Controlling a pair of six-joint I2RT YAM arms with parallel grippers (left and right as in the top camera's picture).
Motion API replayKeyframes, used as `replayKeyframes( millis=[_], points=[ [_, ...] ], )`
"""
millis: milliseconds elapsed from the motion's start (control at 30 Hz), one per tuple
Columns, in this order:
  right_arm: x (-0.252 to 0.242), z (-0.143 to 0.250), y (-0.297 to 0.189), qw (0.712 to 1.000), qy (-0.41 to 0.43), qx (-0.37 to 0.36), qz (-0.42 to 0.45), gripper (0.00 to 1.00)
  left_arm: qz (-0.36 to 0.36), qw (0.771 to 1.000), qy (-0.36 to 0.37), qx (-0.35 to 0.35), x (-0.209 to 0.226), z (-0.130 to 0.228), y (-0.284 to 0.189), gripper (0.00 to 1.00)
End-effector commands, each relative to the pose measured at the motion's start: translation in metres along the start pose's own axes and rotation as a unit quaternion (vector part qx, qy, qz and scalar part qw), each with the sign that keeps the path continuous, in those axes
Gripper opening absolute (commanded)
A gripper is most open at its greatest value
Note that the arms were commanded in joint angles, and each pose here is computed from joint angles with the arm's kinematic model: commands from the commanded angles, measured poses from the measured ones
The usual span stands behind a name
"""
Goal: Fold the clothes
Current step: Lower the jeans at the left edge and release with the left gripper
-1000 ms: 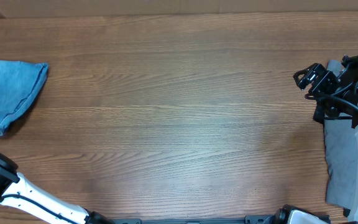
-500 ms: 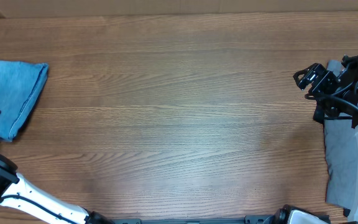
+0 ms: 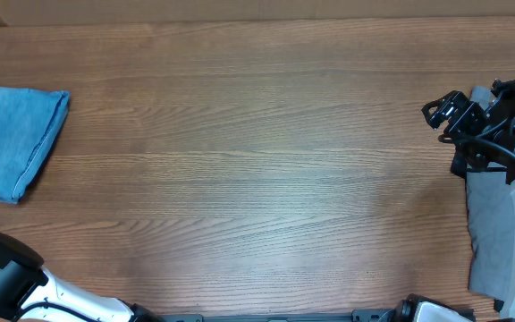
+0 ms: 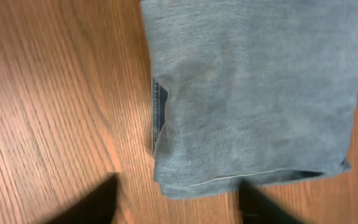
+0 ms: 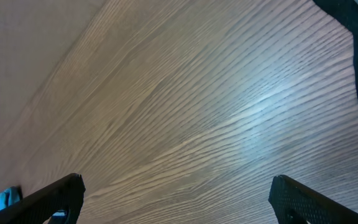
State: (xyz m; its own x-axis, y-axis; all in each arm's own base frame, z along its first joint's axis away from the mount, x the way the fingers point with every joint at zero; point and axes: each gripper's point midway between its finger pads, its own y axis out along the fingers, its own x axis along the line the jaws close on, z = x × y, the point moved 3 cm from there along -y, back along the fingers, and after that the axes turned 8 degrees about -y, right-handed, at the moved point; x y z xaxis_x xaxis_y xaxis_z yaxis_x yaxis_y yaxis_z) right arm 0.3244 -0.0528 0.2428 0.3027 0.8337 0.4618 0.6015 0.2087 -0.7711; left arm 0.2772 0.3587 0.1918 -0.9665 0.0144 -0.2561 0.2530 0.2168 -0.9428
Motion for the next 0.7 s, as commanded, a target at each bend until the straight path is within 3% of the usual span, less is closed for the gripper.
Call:
replayKeyframes(
  millis=[0, 333, 500, 667],
  points=[
    [-0.002, 0.0, 0.0, 1.0, -0.002, -0.002, 0.005, 1.0, 0.02, 0.997, 0.07, 0.003, -0.009, -0.001, 0.007, 0.04],
    [-0.002, 0.0, 0.0, 1.0, -0.002, -0.002, 0.005, 1.0, 0.138, 0.978, 0.153, -0.031, -0.049, -0.017, 0.002, 0.04],
    [-0.002, 0.0, 0.0, 1.0, -0.002, -0.002, 0.005, 1.0, 0.139, 0.978, 0.152, -0.033, -0.05, -0.021, 0.015, 0.04],
    [-0.002, 0.0, 0.0, 1.0, -0.002, -0.002, 0.005, 1.0, 0.11, 0.984, 0.139, 0.029, -0.037, -0.009, 0.064, 0.04]
  ],
)
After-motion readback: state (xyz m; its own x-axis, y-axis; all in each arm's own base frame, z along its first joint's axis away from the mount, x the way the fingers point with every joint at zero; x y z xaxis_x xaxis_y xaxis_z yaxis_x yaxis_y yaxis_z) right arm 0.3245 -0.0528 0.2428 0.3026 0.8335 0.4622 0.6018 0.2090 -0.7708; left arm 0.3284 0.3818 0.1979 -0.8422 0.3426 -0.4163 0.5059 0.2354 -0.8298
